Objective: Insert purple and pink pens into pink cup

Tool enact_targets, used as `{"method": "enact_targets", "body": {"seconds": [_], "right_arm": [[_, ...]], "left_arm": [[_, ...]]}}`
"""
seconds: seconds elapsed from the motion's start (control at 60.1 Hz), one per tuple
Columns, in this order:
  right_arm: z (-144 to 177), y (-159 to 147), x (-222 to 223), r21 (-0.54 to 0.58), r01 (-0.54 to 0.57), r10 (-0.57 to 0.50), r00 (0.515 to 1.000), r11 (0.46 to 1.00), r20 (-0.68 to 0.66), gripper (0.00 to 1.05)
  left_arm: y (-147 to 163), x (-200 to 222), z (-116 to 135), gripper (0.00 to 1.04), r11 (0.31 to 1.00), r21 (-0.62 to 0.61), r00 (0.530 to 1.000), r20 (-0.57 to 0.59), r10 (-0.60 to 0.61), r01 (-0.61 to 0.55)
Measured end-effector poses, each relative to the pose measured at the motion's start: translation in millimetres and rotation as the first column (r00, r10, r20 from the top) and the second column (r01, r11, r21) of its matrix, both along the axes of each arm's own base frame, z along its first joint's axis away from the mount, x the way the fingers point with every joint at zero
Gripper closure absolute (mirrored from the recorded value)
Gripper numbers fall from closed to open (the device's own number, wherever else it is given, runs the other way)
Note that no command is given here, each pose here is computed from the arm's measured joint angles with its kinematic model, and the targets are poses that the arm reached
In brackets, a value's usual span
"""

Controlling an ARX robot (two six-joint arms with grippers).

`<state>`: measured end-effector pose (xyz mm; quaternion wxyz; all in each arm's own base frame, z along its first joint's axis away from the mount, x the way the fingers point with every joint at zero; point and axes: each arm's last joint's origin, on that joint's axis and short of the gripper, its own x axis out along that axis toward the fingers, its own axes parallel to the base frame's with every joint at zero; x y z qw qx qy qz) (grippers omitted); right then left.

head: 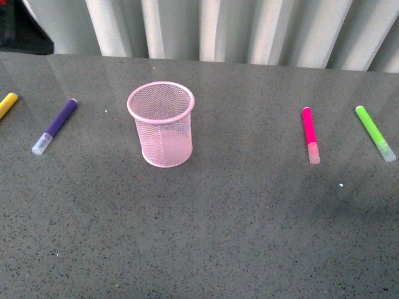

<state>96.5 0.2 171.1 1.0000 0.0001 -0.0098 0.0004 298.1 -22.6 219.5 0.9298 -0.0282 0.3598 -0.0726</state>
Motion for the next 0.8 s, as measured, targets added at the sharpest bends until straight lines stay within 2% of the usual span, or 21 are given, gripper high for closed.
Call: {"method": "enact_targets", "body": {"seconds": [0.183, 0.416, 0.798], "right_arm": [[0.0, 0.0, 0.0, 0.000, 0.000, 0.000, 1.000, 1.000, 0.000, 0.07], [0.0, 0.0, 0.0, 0.000, 0.000, 0.000, 1.000, 1.000, 0.000, 0.07], [0.0, 0.0, 0.0, 0.000, 0.000, 0.000, 1.000, 1.000, 0.000, 0.07]], "left_arm": [[10.5, 43.0, -7.3, 0.07, 0.995, 0.094, 0.997, -0.075, -0.012, 0.019], [23.4, 88.2, -41.6, 0.07, 0.976, 0.207, 0.980, -0.199, -0.021, 0.063], [22.5, 132.0, -77.8, 0.07, 0.960, 0.254, 0.963, -0.265, -0.048, 0.117]]}}
